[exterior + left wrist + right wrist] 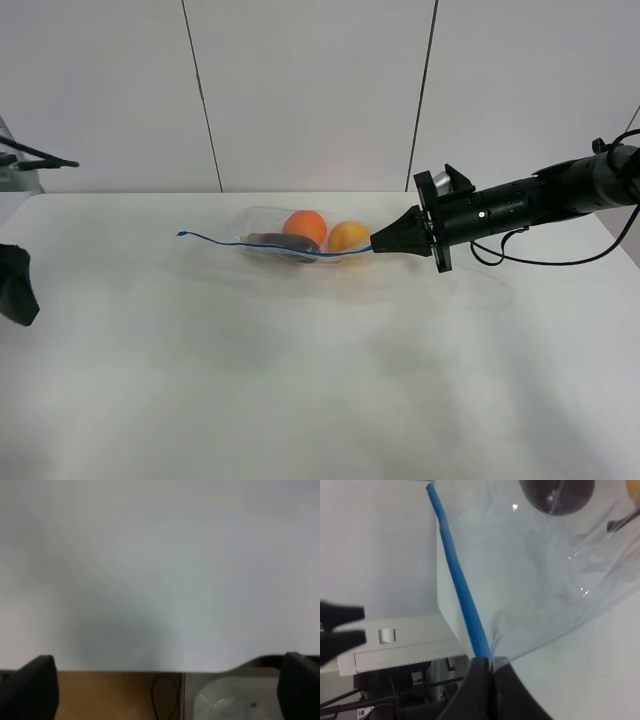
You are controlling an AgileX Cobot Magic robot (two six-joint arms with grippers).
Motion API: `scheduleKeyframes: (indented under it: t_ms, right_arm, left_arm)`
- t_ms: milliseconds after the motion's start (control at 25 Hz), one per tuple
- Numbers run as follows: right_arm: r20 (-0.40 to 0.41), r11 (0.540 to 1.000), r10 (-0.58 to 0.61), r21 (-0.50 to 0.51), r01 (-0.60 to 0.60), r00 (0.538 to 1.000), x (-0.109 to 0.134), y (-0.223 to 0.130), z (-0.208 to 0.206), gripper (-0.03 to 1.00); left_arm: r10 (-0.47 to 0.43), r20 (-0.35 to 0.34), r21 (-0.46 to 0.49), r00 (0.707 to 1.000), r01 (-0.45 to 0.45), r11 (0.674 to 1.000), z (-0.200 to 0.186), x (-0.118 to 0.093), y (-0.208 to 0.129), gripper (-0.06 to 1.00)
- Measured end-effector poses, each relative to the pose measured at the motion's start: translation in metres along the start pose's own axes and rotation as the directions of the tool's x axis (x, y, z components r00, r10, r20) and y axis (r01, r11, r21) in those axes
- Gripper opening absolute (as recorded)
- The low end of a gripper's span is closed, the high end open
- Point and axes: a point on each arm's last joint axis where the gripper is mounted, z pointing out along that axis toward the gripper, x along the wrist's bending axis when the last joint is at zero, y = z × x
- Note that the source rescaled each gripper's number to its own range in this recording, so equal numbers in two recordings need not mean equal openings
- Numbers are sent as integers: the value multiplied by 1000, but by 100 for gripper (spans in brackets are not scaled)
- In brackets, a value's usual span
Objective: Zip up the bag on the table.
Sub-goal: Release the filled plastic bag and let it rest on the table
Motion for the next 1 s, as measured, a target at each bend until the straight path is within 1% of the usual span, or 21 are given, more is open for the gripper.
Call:
scheduleKeyframes:
  t_ms: [120, 320, 440, 560, 680, 760, 880, 1000]
  right_arm:
    - [0, 1000, 1, 0, -1, 1000, 0, 0, 0, 0]
    - [0, 1000, 2, 0, -2, 1000, 0, 0, 0, 0]
    - [0, 1000, 2, 0, -2, 1000, 0, 0, 0, 0]
    - [0, 1000, 2, 0, -2, 1000, 0, 0, 0, 0]
    - [0, 1000, 2, 0, -2, 1000, 0, 0, 0, 0]
    - [0, 1000, 2, 0, -2, 1000, 0, 0, 0, 0]
    - [0, 1000, 2, 0, -2, 1000, 0, 0, 0, 0]
    - [0, 1000, 2, 0, -2, 1000, 0, 0, 0, 0]
  left_arm:
    - [-5, 10, -75, 1000, 6, 997, -10, -2, -35, 100]
    - [-7, 16, -176, 1000, 9, 984, -11, -5, -85, 100]
    - [-5, 14, -240, 1000, 8, 971, -9, -5, -111, 100]
    - [-3, 13, -312, 1000, 7, 950, -10, -6, -132, 100]
    - [-1, 14, -418, 1000, 6, 908, -19, -7, -147, 100]
    - [1, 14, -487, 1000, 6, 873, -24, -8, -158, 100]
    - [4, 10, -592, 1000, 2, 806, -32, -8, -177, 100]
    - [7, 6, -690, 1000, -1, 724, -37, -9, -197, 100]
